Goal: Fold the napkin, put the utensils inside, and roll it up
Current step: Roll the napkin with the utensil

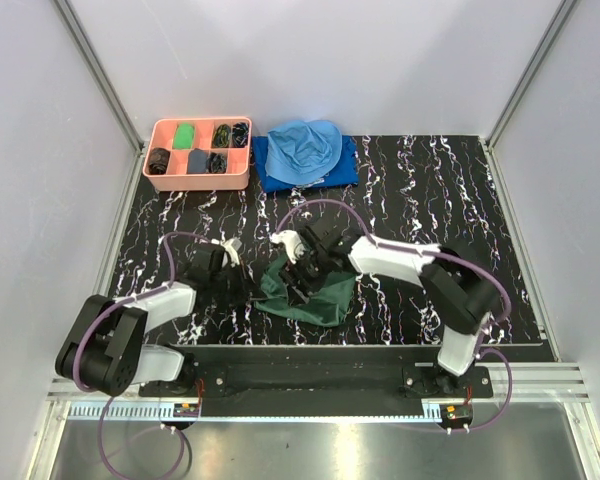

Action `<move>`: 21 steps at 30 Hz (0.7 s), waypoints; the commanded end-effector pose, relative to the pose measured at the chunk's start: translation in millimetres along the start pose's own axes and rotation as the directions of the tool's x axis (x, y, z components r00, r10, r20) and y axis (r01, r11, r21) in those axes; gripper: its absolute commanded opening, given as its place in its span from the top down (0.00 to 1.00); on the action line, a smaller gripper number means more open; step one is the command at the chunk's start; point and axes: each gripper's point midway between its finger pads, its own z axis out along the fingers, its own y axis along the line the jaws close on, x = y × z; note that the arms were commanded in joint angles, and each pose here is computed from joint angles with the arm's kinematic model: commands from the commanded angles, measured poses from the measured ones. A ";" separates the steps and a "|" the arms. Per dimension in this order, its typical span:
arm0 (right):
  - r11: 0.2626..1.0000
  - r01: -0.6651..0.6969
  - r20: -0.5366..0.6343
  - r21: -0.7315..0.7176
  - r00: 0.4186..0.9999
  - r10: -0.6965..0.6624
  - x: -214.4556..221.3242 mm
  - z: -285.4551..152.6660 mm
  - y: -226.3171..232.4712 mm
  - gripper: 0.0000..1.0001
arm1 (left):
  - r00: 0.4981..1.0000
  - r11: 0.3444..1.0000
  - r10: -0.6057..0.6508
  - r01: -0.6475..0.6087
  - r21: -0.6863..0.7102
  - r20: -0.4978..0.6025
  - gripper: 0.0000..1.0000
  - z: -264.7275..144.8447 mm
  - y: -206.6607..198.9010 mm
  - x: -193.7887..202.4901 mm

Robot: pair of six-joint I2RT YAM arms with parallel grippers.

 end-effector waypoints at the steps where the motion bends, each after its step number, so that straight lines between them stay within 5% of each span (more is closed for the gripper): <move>1: 0.937 0.166 0.069 0.306 0.978 -0.196 -15.3 -15.1 4.4 0.29 | 0.997 0.997 -0.020 0.014 -0.080 -0.075 1.00 -2.6 11.0 7.1; 4: 0.856 0.245 0.063 0.454 0.950 -0.305 -9.6 -9.0 6.3 0.29 | 0.993 0.997 -0.040 0.032 -0.073 -0.110 1.00 -0.5 9.8 8.8; 13: 0.844 0.296 -0.020 0.448 0.947 -0.321 18.3 22.0 3.4 0.33 | 0.991 0.998 -0.034 0.027 -0.058 -0.132 1.00 0.5 6.3 7.1; 21: 0.869 0.266 -0.134 0.417 0.964 -0.231 50.9 38.3 -5.1 0.69 | 0.994 1.000 -0.012 0.012 0.001 -0.111 0.96 -0.4 -7.4 -3.2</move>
